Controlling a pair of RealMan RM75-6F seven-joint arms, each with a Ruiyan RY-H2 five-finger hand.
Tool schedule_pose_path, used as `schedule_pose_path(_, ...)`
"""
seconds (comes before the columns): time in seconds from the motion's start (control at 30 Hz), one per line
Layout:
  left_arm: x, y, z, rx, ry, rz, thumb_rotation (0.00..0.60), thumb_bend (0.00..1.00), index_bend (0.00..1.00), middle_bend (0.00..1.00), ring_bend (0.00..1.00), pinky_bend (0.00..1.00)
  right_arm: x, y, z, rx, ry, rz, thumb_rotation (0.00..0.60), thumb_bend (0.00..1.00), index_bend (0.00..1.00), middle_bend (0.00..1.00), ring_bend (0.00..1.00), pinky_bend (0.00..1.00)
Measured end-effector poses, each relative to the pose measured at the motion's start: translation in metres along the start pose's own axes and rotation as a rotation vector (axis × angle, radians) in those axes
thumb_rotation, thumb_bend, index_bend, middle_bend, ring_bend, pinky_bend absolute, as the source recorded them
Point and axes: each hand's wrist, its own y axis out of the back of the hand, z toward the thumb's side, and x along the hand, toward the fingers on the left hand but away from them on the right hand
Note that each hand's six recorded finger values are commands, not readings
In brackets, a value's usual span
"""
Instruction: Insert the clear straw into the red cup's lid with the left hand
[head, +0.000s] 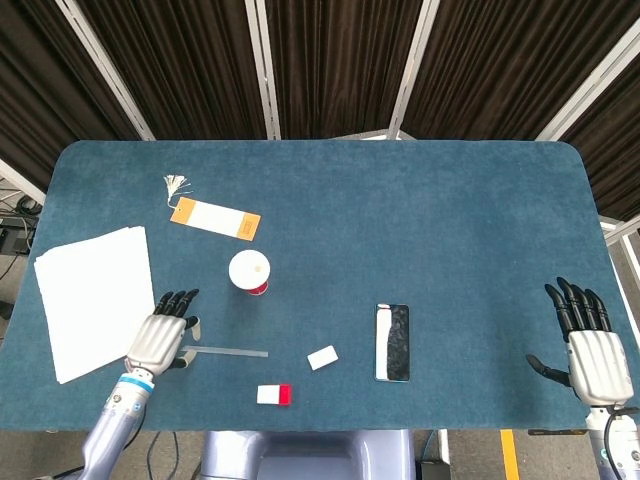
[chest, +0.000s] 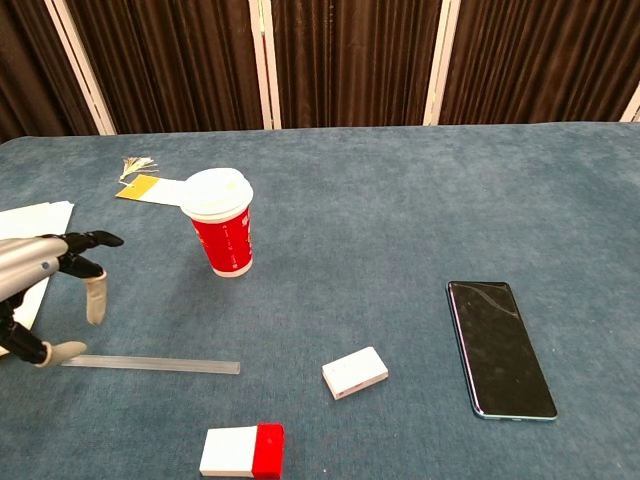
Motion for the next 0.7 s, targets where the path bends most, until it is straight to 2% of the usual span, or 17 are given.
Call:
schedule_pose_path(0.43,0.008,-0.023,0.017,0.014,0.012,-0.079,0.600,0.31,0.49,0.00,0.00,0.00,0.000,0.001,0.000,-0.015,0.002,-0.008,0.600,0.12,0.00,0.00,0.00,0.00)
schedule_pose_path(0.7,0.013,-0.030,0.024,0.013,0.015,-0.093,0.600,0.36,0.49,0.00,0.00,0.00,0.000,0.001,0.000,-0.019,0.001,-0.008,0.600,0.12,0.00,0.00,0.00,0.00)
